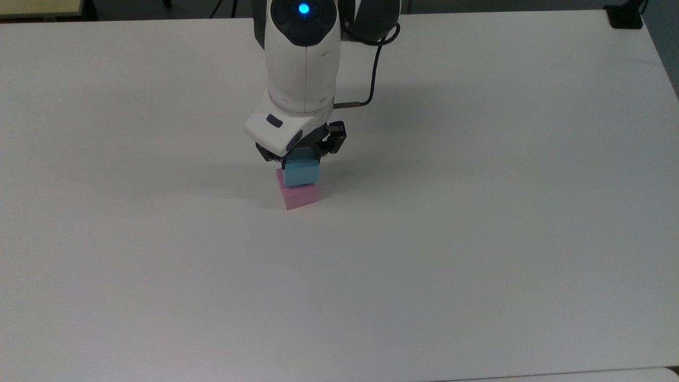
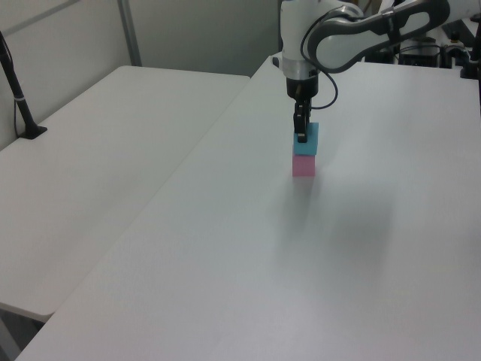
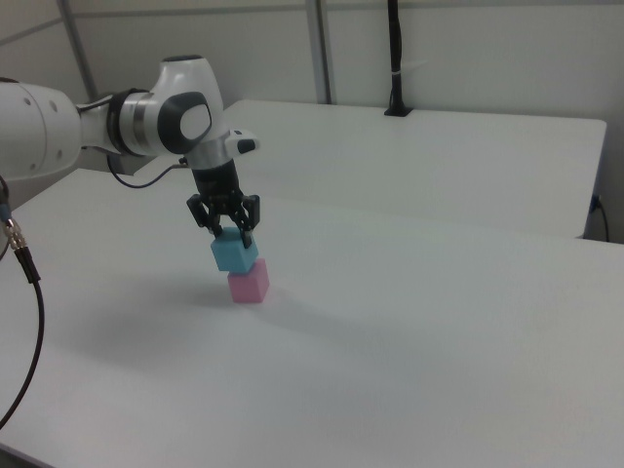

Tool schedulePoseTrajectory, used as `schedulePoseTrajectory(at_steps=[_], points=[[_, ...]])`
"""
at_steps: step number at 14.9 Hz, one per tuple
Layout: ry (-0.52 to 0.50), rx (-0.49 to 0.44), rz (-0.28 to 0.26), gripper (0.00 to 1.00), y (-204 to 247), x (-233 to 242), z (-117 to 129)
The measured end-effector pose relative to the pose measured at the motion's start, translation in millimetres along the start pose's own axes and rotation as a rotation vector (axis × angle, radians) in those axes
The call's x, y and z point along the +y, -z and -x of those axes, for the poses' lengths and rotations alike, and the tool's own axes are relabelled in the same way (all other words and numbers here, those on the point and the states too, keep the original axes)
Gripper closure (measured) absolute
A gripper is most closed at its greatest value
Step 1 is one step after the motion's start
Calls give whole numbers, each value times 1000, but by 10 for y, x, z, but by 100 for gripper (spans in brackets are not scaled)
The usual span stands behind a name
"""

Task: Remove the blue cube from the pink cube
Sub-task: 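Lower the open gripper around the light blue cube on top, then lift the blue cube off the pink cube and carry it aside, then lower the blue cube onto the table and open the gripper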

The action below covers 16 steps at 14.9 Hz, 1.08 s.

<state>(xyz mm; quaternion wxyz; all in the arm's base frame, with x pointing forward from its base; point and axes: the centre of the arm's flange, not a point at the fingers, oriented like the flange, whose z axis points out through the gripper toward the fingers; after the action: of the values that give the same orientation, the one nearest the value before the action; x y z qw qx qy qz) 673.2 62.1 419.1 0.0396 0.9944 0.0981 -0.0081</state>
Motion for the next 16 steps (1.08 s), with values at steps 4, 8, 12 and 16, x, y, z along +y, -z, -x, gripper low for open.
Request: schedulePoseTrajectory(at_steps=[4, 8, 12, 16], points=[[8, 21, -34, 44, 219, -419, 17], [23, -1, -53, 44, 130, -1342, 32], [-7, -5, -62, 44, -219, -1913, -14], [-12, -22, -58, 44, -590, -2046, -71]])
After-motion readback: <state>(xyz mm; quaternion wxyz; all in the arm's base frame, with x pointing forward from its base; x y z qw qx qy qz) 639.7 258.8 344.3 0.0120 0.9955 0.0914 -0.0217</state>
